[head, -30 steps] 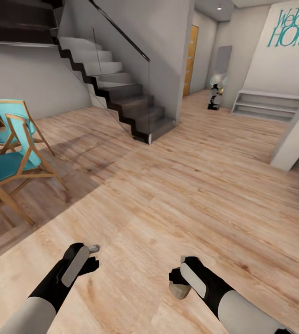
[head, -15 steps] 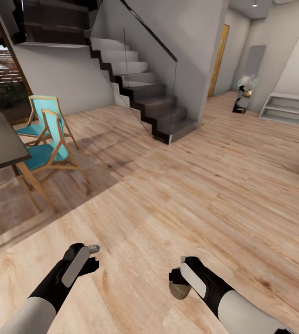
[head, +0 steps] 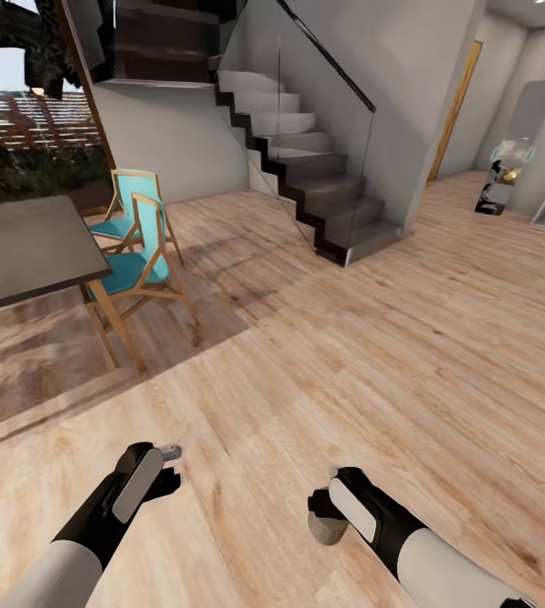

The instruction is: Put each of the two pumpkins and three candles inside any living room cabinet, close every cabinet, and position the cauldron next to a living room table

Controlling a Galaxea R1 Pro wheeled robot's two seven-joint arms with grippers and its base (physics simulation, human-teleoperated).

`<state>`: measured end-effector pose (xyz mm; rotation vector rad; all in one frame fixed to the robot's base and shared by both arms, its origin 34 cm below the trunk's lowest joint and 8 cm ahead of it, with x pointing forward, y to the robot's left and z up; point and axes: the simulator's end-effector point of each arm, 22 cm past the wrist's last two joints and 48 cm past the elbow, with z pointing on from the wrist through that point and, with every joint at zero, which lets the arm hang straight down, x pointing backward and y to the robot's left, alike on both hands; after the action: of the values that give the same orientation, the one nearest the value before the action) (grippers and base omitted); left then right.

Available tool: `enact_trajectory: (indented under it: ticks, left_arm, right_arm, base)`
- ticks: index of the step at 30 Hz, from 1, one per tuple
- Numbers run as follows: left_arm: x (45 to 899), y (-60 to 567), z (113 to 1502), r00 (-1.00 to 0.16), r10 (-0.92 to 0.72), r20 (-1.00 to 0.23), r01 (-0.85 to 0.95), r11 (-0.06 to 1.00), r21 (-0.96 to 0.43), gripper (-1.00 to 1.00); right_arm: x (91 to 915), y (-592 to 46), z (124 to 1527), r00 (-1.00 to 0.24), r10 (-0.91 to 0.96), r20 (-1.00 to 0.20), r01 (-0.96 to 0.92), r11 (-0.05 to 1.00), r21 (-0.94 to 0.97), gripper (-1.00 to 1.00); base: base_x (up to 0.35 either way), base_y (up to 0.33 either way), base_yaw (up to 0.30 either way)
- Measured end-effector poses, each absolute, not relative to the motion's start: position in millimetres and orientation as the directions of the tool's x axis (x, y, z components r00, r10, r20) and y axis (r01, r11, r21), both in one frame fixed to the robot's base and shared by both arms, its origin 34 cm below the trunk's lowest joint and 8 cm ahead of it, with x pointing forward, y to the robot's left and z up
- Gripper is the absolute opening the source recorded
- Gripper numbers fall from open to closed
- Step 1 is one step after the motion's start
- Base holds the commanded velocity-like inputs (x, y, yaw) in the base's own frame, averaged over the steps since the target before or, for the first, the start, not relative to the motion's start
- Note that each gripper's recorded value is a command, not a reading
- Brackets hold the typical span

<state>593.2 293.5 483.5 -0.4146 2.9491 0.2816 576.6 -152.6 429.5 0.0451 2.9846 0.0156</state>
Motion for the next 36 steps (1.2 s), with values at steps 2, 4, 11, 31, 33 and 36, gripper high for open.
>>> enact_trajectory:
  ticks: [2, 4, 11, 31, 33, 36]
  left_arm:
    - [593.3, 293.4, 483.6, -0.95, -0.258, -0.174, -0.286, 0.944, 0.163, 1.0]
    - [593.3, 293.4, 483.6, -0.95, -0.258, -0.174, -0.286, 0.944, 0.163, 1.0]
    - [593.3, 293.4, 483.6, -0.95, -0.259, -0.174, -0.287, 0.944, 0.163, 1.0]
    - [593.4, 294.2, 483.8, -0.95, -0.257, -0.175, -0.286, 0.944, 0.166, 1.0]
    - [593.5, 294.2, 483.8, -0.95, -0.257, -0.175, -0.286, 0.944, 0.166, 1.0]
    - [593.5, 294.0, 483.6, -0.95, -0.257, -0.175, -0.286, 0.944, 0.166, 1.0]
  right_arm:
    - [576.5, -152.8, 429.5, -0.987, 0.031, -0.156, 0.029, 0.999, 0.012, -1.0]
    - [576.5, -152.8, 429.5, -0.987, 0.031, -0.156, 0.029, 1.0, 0.012, -1.0]
    - [576.5, -152.9, 429.5, -0.987, 0.031, -0.156, 0.029, 1.0, 0.012, -1.0]
    - [576.6, -153.0, 429.5, -0.987, 0.03, -0.156, 0.028, 1.0, 0.011, -1.0]
    - [576.8, -152.9, 429.6, -0.987, 0.03, -0.156, 0.028, 1.0, 0.011, -1.0]
    - [576.7, -152.8, 429.4, -0.987, 0.03, -0.156, 0.028, 1.0, 0.012, -1.0]
  base:
    - [0.0, 0.0, 0.292]
    - [0.0, 0.0, 0.292]
    - [-0.001, 0.0, 0.292]
    - [-0.105, -0.047, 0.292]
    - [-0.01, -0.001, 0.292]
    - [-0.079, -0.001, 0.292]
